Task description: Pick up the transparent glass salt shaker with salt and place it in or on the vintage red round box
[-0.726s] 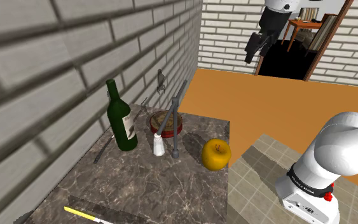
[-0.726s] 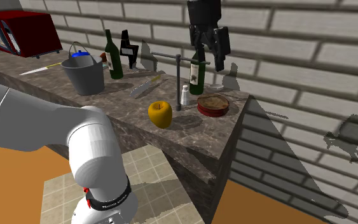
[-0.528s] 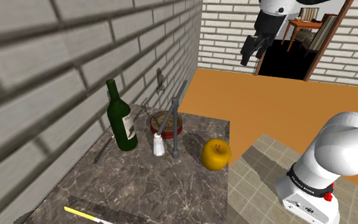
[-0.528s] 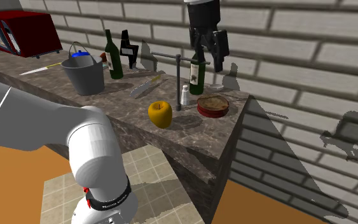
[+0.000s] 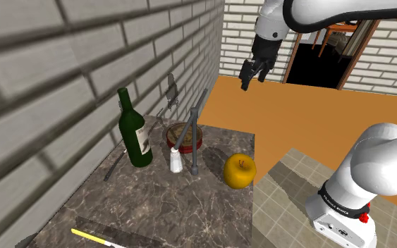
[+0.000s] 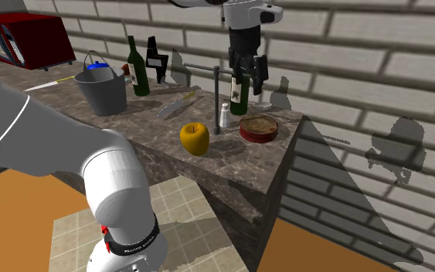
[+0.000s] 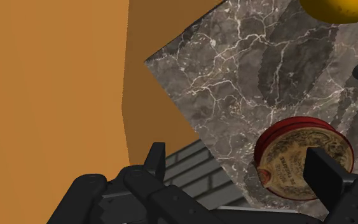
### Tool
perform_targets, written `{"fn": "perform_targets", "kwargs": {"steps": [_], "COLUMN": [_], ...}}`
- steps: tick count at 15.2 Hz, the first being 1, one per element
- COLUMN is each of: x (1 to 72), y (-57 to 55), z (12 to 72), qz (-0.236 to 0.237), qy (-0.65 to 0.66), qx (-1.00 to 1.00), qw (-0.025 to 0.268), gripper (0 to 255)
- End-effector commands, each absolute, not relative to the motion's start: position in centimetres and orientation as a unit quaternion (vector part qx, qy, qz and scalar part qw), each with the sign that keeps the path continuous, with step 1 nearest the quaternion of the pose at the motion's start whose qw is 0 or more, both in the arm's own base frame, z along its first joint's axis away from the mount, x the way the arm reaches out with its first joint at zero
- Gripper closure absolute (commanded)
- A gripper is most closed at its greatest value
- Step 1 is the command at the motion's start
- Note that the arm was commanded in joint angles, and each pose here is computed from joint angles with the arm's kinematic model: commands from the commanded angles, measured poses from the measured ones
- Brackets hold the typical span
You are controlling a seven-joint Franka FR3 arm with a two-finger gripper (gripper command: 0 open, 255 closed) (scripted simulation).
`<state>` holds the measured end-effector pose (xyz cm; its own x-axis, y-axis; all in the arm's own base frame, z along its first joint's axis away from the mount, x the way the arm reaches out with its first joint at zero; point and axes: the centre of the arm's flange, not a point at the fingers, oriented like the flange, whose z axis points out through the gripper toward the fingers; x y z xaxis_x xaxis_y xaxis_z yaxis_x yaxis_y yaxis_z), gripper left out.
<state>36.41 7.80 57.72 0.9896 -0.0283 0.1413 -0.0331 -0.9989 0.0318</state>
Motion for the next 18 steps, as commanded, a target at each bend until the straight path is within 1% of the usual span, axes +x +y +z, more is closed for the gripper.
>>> {"fn": "perform_targets", "kwargs": {"steps": [1,18], "x": [37.5,45.2], "y": [9.9,26.8], "z": [56.2,44.7], "qz": [0.065,0.022], "qy": [-0.011,0.03], "qx": [0.998,0.999], "qw": [0.012,-0.024], "gripper": [0,0]}}
